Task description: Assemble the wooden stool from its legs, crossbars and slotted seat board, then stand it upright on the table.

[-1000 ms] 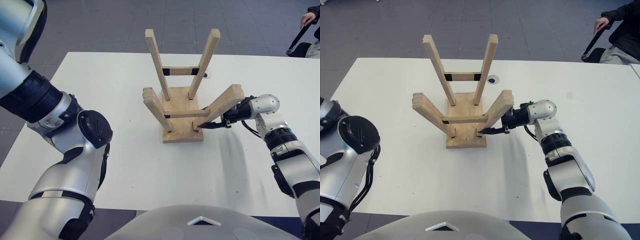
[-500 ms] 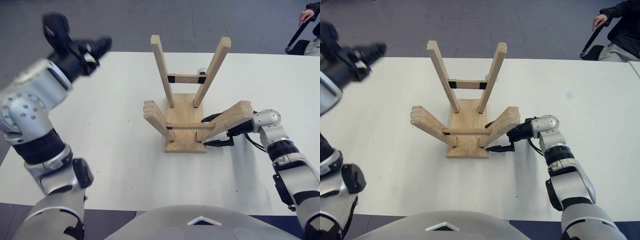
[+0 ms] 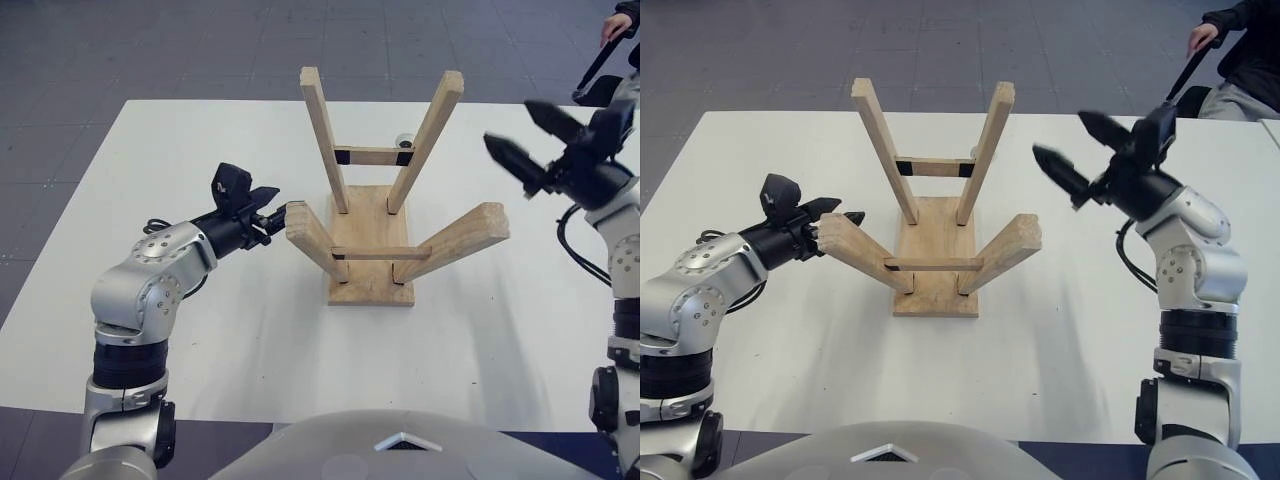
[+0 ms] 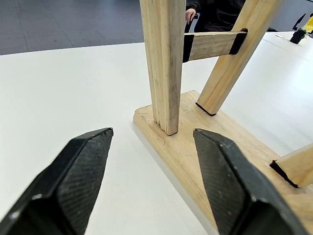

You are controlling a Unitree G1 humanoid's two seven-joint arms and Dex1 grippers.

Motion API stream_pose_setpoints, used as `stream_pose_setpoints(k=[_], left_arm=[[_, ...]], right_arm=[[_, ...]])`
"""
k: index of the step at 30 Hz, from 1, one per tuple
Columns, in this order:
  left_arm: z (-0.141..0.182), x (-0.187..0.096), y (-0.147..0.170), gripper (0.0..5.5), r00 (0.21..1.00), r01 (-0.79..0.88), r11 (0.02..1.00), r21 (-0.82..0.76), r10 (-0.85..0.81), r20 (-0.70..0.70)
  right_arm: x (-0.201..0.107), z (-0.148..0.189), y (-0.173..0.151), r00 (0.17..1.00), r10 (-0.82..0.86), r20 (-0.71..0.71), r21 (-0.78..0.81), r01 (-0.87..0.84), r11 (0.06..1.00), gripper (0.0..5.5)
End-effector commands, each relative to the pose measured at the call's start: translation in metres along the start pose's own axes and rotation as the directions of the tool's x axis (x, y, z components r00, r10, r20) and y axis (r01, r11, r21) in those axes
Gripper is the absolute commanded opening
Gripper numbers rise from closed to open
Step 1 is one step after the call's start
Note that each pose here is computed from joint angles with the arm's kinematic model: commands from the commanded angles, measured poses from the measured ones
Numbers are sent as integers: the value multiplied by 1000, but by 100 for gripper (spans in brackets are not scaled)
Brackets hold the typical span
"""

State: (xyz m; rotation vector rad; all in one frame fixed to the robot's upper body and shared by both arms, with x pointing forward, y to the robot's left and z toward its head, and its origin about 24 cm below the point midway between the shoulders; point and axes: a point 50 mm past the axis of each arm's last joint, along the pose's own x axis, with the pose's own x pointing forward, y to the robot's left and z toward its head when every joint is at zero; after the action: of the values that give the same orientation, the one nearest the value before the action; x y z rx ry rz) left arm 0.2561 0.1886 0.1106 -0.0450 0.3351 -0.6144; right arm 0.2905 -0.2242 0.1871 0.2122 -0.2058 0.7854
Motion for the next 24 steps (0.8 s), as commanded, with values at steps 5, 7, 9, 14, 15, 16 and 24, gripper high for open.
stream_pose_setpoints(k=[5, 7, 9, 14, 15, 16, 24], left_arm=[[-28, -2, 1, 304, 991, -136, 988, -76, 136, -10], [-31, -4, 2, 304, 985, -169, 980, -106, 170, -3], [-34, -5, 1, 304, 981, -193, 973, -128, 194, -3], [-32, -2, -1, 304, 980, -196, 970, -144, 199, 6], [-31, -1, 0, 304, 980, -195, 970, -142, 198, 9], [-30, -1, 1, 304, 980, -194, 971, -140, 198, 10], [-26, 0, 6, 304, 979, -201, 971, -130, 205, 15]], right_arm=[[21, 76, 117, 918, 341, 205, 295, -390, 872, 544], [22, 85, 129, 910, 356, 212, 308, -408, 859, 544], [24, 94, 138, 902, 374, 217, 322, -428, 845, 544], [19, 85, 137, 922, 358, 148, 304, -387, 870, 544], [20, 85, 135, 927, 340, 159, 286, -373, 882, 544], [23, 95, 131, 921, 320, 223, 257, -372, 892, 544], [22, 143, 109, 836, 225, 500, 181, -355, 917, 544]])
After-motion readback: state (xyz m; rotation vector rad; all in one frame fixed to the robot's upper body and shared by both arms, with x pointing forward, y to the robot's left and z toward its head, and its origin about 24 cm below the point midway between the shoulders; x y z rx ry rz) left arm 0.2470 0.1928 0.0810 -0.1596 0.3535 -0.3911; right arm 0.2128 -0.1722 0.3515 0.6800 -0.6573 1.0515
